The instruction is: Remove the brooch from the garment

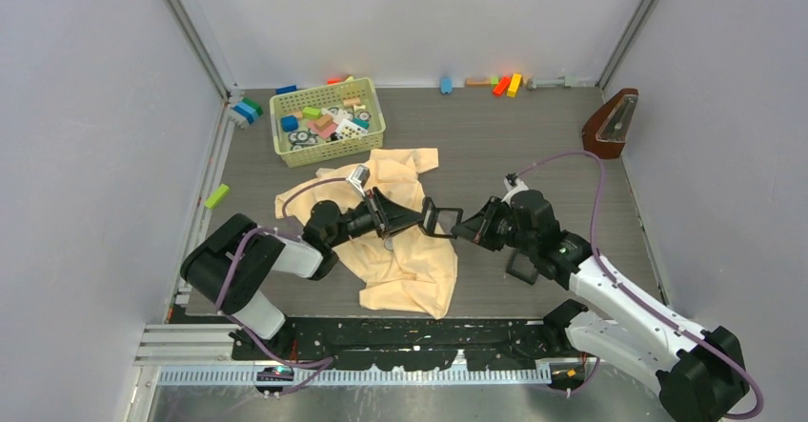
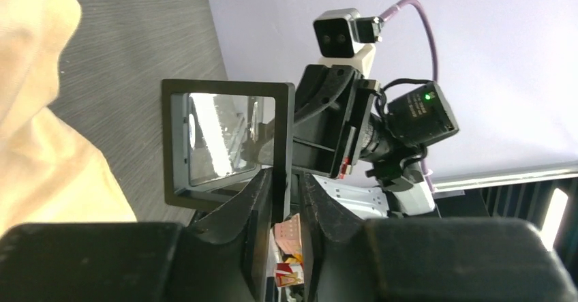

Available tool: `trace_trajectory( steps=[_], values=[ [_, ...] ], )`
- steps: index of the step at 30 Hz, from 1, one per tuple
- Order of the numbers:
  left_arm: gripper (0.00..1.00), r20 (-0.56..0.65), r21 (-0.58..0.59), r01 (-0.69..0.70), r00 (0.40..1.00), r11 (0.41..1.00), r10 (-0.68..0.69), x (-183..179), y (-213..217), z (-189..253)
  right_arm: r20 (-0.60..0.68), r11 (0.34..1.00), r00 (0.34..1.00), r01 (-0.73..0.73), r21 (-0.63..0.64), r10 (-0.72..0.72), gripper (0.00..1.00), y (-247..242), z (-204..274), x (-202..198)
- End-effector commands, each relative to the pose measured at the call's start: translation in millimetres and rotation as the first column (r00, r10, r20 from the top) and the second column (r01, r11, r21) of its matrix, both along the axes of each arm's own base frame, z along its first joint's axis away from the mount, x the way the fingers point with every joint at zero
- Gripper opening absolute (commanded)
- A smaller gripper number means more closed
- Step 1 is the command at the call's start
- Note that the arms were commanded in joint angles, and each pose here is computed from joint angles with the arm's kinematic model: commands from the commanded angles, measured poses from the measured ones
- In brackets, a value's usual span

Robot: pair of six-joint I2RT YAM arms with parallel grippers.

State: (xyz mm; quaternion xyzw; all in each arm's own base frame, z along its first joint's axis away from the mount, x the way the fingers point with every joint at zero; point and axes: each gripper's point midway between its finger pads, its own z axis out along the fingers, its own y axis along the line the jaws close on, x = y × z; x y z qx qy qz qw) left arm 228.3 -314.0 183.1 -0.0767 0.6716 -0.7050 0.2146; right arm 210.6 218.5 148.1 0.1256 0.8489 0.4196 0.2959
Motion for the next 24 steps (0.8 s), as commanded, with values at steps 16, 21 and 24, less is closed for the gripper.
trace_trajectory(
  steps=[16,21,24],
  values=[
    [0.51,0.251,0.733,-0.223,0.967,0.642,0.049,10,63,-56,-0.165,0.772,0.982,-0.037,-0.635,-0.089,0.01,-94,2,-11],
    [0.56,0.31,0.85,-0.28,0.951,0.446,0.005,18,92,-60,-0.205,0.677,0.974,-0.086,-0.731,-0.098,0.01,-108,-6,-7],
    [0.49,0.337,0.88,-0.306,0.941,0.364,-0.024,23,96,-66,-0.205,0.666,0.974,-0.092,-0.74,-0.093,0.01,-107,-10,-1]
  ],
)
